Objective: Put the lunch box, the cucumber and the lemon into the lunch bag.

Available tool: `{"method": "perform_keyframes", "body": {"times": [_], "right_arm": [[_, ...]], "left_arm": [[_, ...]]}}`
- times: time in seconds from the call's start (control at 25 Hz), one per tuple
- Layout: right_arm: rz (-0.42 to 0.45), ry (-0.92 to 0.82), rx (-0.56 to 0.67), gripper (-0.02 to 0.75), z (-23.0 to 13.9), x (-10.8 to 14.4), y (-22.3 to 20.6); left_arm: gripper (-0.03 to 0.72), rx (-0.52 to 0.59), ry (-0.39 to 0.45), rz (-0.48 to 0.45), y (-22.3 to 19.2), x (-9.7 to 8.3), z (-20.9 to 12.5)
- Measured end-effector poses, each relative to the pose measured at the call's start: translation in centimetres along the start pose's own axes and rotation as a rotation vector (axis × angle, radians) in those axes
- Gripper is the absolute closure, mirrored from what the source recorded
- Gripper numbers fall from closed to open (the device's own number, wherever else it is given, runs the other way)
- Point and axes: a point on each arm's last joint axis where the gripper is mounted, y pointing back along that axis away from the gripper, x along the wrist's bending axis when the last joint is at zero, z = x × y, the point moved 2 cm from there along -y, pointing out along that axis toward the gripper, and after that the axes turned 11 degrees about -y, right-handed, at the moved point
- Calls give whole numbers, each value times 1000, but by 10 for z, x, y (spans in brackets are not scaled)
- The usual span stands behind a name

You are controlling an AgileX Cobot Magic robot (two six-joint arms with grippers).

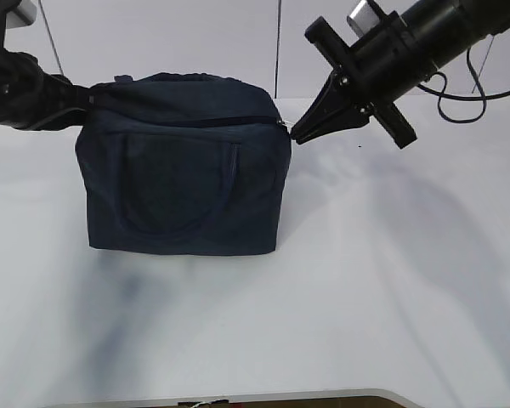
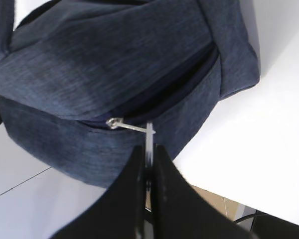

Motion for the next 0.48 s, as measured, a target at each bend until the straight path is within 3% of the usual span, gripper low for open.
{"method": "perform_keyframes", "body": {"times": [0.48], "right_arm": [[-46, -6, 21, 733, 12, -15, -16]], "left_arm": [[702, -1, 6, 15, 1, 4, -1]]}}
